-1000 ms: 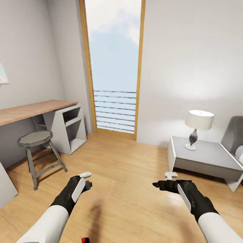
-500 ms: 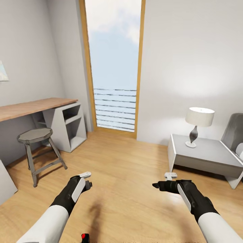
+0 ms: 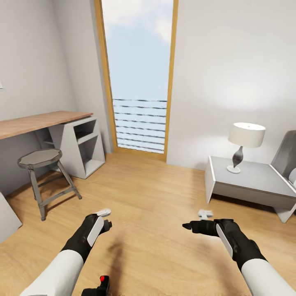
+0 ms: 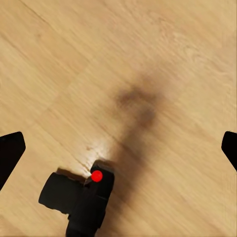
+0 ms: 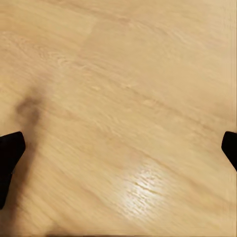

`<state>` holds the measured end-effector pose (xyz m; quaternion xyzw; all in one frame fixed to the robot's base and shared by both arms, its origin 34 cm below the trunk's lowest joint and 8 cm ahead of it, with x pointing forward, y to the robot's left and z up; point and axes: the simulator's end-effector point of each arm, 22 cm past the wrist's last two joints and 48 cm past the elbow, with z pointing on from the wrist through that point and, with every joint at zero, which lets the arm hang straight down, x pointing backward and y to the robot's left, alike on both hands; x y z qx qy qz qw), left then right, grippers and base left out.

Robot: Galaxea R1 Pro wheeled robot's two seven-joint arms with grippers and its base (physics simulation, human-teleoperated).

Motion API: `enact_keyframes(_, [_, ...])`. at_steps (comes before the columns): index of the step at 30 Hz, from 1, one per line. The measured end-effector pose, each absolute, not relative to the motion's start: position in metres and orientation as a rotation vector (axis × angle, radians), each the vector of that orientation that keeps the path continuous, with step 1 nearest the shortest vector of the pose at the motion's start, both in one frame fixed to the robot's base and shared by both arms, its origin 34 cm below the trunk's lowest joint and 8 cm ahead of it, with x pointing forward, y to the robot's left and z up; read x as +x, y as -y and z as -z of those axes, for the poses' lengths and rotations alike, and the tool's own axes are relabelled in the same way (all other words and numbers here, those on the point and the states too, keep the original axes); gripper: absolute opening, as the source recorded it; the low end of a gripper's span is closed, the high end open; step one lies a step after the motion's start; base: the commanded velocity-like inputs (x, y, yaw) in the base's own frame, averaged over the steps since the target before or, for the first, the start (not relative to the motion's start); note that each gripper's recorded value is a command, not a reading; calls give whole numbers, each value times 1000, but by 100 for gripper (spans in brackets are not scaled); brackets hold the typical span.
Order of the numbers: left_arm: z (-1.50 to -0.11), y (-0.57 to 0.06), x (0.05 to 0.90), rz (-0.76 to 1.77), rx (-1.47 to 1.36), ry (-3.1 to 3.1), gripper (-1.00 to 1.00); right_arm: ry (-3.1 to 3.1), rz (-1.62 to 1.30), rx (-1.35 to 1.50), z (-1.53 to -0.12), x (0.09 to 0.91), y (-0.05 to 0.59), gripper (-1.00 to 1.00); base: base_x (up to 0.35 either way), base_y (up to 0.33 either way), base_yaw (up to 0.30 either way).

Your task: Attach the digital camera to the camera tripod in the bedroom.

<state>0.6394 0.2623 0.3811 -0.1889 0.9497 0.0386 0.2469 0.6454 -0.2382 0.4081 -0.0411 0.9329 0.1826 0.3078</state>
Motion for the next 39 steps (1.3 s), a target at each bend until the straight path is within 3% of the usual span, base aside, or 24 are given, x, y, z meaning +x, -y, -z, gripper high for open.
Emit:
enact_keyframes(10, [-358,-263,634,-122,-518,-2628,100,-2454,-735,-176,-401,631,201,100,0,0,0])
enact_keyframes(39, [-290,-264,611,-166,-523,-2747,100,-2545,-838,-156,-340,611,191,100,0,0,0])
